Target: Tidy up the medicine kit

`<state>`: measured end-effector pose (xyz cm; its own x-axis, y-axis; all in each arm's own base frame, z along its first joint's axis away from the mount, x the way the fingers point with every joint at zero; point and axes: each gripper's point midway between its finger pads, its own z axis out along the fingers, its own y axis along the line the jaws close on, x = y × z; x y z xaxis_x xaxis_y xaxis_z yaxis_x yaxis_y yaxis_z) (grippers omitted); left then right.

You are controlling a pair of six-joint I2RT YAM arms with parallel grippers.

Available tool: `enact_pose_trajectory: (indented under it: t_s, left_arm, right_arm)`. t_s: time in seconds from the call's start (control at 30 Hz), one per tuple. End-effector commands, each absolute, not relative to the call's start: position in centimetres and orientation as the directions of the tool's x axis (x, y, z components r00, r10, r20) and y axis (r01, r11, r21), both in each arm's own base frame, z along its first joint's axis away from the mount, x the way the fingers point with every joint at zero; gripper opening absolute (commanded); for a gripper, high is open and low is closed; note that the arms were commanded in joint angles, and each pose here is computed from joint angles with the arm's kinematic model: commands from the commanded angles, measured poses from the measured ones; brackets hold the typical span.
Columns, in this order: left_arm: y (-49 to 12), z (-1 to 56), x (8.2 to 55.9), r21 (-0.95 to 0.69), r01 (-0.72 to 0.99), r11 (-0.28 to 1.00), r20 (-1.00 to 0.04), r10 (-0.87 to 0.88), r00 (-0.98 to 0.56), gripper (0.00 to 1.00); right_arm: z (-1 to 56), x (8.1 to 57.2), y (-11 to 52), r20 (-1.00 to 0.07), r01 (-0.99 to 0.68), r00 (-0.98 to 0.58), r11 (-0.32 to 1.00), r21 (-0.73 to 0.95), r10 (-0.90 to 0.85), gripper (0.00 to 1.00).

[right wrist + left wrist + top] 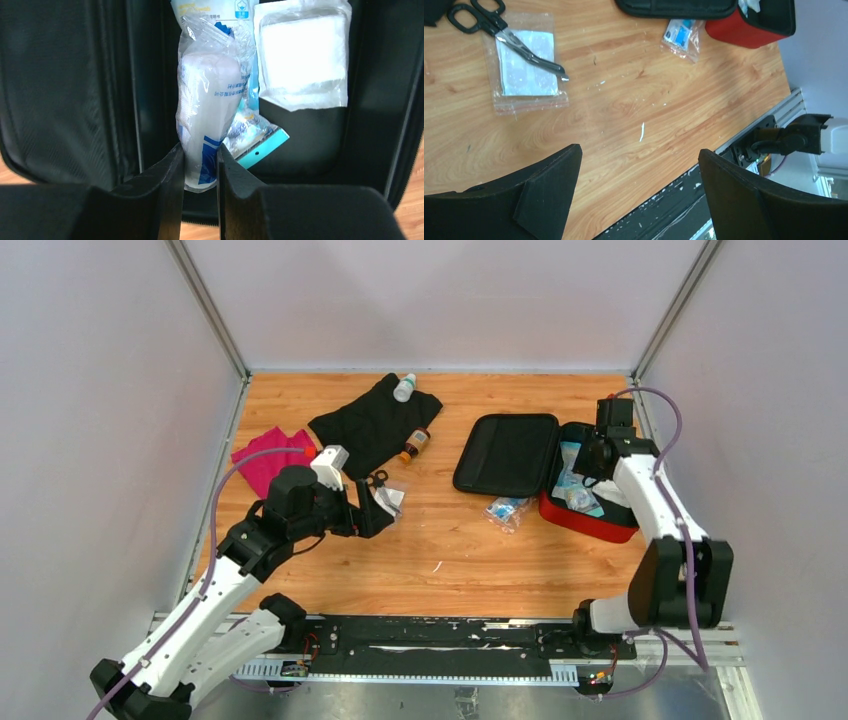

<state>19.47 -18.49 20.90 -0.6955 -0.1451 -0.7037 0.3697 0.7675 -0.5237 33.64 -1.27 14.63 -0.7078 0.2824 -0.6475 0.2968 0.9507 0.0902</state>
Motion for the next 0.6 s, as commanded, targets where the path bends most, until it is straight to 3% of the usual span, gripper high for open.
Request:
enact_pose_trajectory:
  t_s: [0.0,0.23,0.43,0.57]
  left_arm:
    - [-18.7,19.2,17.5,-0.555,0.387,0.736,-0.668,-0.117,-0.735,0.92]
    - [-17.7,17.8,17.2,-0.545,0.334,0.77,-0.653,-0.139,-0.744,0.92]
    - [-17.4,17.1,17.3,-0.532,0.314,0.786,-0.644,-0.135,-0.753,0.92]
    - [-17.2,16.6,17.6,-0.515,0.305,0.801,-0.644,-0.127,-0.754,0.92]
  right_arm:
    - [12.5,34.7,-1.8,-0.543,0.254,-0.8,0.964,0.077,0.255,0.16]
    - [9.0,37.0,0.9,-0.418,0.203,-0.867,0.958,0.203,0.273,0.18]
    - [8.2,37.1,1.3,-0.385,0.226,-0.873,0.948,0.223,0.299,0.4]
    - [9.1,36.5,0.5,-0.412,0.239,-0.861,0.953,0.186,0.296,0.49]
